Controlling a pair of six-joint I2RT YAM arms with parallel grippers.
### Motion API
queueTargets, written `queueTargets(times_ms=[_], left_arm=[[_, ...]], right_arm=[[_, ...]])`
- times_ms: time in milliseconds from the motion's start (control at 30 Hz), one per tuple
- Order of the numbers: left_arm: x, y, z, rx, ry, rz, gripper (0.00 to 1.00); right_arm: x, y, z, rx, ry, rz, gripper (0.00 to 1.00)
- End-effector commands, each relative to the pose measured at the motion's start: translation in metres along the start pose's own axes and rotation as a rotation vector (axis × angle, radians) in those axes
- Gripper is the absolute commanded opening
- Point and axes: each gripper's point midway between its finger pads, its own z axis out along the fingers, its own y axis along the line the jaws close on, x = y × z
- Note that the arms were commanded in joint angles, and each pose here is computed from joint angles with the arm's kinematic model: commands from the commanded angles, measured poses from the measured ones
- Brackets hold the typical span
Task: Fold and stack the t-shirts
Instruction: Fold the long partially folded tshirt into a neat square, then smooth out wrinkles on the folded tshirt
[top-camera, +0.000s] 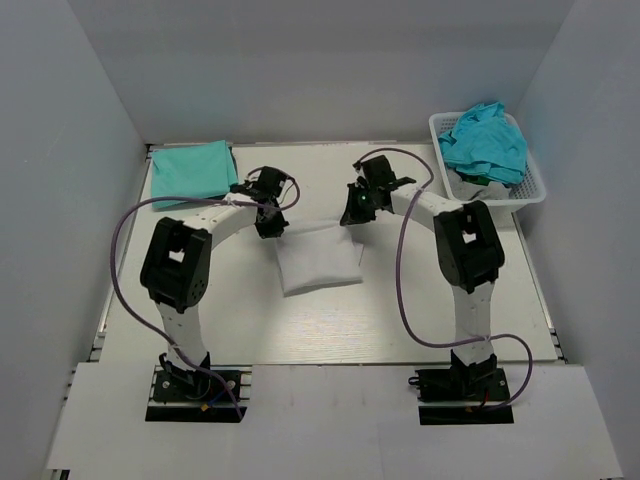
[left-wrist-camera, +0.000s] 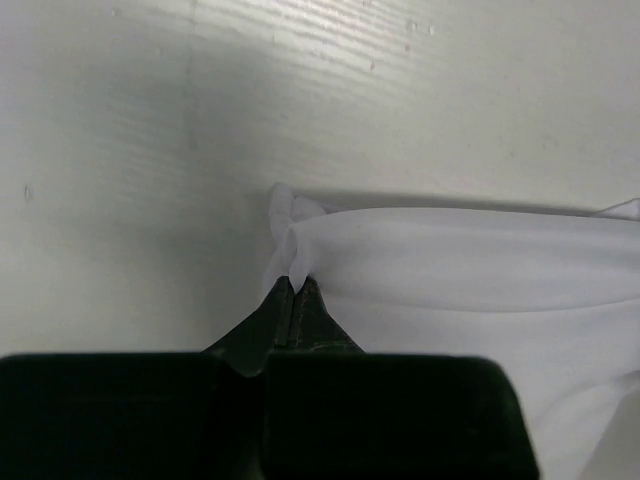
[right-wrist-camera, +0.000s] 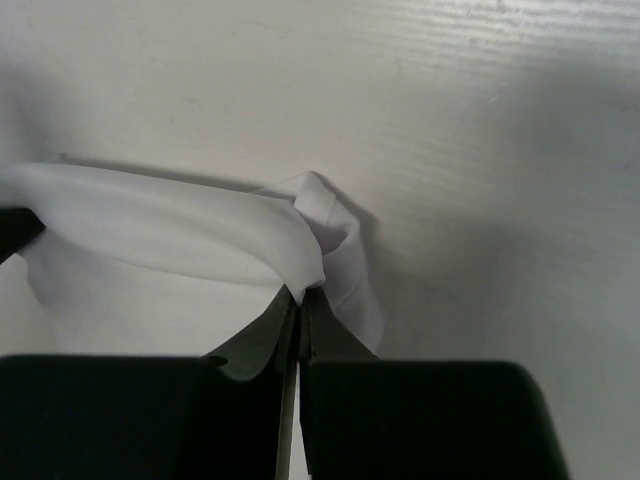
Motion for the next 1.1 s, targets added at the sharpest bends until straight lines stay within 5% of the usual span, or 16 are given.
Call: queueTargets(times_ms=[0,67,167,233,300,333,367,467,633,833,1067], left_arm=[[-0.03,0.003,0.0,-0.032,-0.072,-0.015,0.0],[-0.029,0.001,0.001,-0.028,-0.059,-0.013,0.0],[-0.035,0.0,-0.007,-0.037,-0.062,-0.003,0.31],[-0.047,0.001,-0.023,-0.047,-0.1,-0.009,0.7],[-0.058,0.001,-0.041,-0.047,-0.133,-0.015,1.0],[-0.063,0.001,-0.047,-0.048,-0.148,-0.018,1.0],[-0.072,-0.003,-0.054,-0.045,-0.171,-0.023,1.0],[-0.082,-0.009,-0.077,-0.02,-0.18,-0.039,1.0],[-0.068,-0.059,-0.082,0.247,-0.144,-0.016,1.0],[-0.043,-0.07,-0.034,0.308,-0.037,-0.005,1.0],[-0.039,-0.057,0.01,0.268,-0.054,0.005,1.0]], right_arm=[[-0.031,-0.012,0.003,0.036,-0.056,-0.024,0.04],[-0.036,-0.013,0.01,0.03,-0.05,-0.014,0.19],[-0.047,-0.003,0.003,0.006,-0.061,-0.023,0.27],[-0.055,0.002,-0.006,0.002,-0.082,-0.043,0.28],[-0.065,0.01,-0.025,0.005,-0.12,-0.055,0.48],[-0.072,0.014,-0.036,0.009,-0.146,-0.064,0.6],[-0.074,0.018,-0.046,0.012,-0.157,-0.071,0.9],[-0.071,0.025,-0.061,0.002,-0.163,-0.083,0.9],[-0.061,0.062,-0.078,-0.191,-0.196,-0.083,0.9],[-0.057,0.077,-0.047,-0.368,-0.136,-0.042,0.9],[-0.062,0.061,0.004,-0.426,-0.12,0.014,0.9]])
